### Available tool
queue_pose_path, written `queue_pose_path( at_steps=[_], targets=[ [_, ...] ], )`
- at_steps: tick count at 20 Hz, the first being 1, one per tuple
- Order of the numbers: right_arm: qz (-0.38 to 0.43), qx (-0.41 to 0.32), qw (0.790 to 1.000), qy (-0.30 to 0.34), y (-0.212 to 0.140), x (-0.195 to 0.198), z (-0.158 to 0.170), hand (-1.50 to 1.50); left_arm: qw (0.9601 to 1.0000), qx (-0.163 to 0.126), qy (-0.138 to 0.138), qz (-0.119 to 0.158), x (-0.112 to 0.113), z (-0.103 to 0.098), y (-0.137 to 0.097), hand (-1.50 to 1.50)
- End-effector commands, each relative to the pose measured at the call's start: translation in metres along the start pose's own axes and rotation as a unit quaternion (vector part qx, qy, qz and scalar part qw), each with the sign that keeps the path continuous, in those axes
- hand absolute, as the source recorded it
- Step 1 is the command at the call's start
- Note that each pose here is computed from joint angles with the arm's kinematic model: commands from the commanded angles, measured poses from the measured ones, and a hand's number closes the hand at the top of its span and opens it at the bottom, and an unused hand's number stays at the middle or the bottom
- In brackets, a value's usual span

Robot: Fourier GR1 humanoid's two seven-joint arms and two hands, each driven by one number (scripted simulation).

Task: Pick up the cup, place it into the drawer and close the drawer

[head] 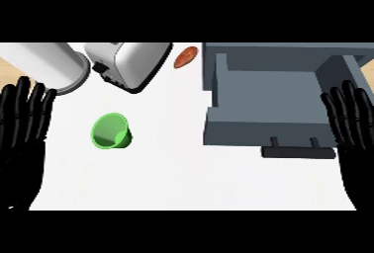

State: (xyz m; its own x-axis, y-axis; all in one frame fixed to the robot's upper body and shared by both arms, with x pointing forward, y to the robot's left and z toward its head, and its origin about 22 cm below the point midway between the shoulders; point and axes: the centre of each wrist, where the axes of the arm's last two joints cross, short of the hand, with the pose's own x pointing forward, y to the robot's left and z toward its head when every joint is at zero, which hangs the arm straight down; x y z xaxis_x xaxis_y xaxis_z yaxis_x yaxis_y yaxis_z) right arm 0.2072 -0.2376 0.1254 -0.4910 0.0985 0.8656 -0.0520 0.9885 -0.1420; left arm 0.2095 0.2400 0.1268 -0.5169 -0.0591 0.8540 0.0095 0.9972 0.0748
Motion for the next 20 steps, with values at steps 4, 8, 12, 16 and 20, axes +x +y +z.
queue_pose_path(
  at_steps=[4,8,12,16,20],
  targets=[
    [-0.014,-0.010,1.000,-0.016,0.016,-0.007,-0.008,-1.50,0.9997,-0.020,0.010,-0.006,-0.013,0.002,0.022,-1.50],
    [-0.020,0.052,0.997,0.056,0.008,-0.010,0.001,-1.50,0.9870,0.070,0.113,0.090,-0.042,0.008,0.019,-1.50],
    [-0.021,0.043,0.998,0.049,0.004,-0.030,-0.029,-1.50,0.9850,0.076,0.119,0.099,-0.054,-0.004,0.017,-1.50],
    [-0.030,0.049,0.997,0.053,-0.004,-0.016,-0.029,-1.50,0.9853,0.087,0.126,0.077,-0.068,0.010,0.044,-1.50],
    [-0.034,0.048,0.997,0.046,-0.014,-0.039,-0.045,-1.50,0.9803,0.101,0.159,0.060,-0.091,0.006,0.018,-1.50]
  ],
)
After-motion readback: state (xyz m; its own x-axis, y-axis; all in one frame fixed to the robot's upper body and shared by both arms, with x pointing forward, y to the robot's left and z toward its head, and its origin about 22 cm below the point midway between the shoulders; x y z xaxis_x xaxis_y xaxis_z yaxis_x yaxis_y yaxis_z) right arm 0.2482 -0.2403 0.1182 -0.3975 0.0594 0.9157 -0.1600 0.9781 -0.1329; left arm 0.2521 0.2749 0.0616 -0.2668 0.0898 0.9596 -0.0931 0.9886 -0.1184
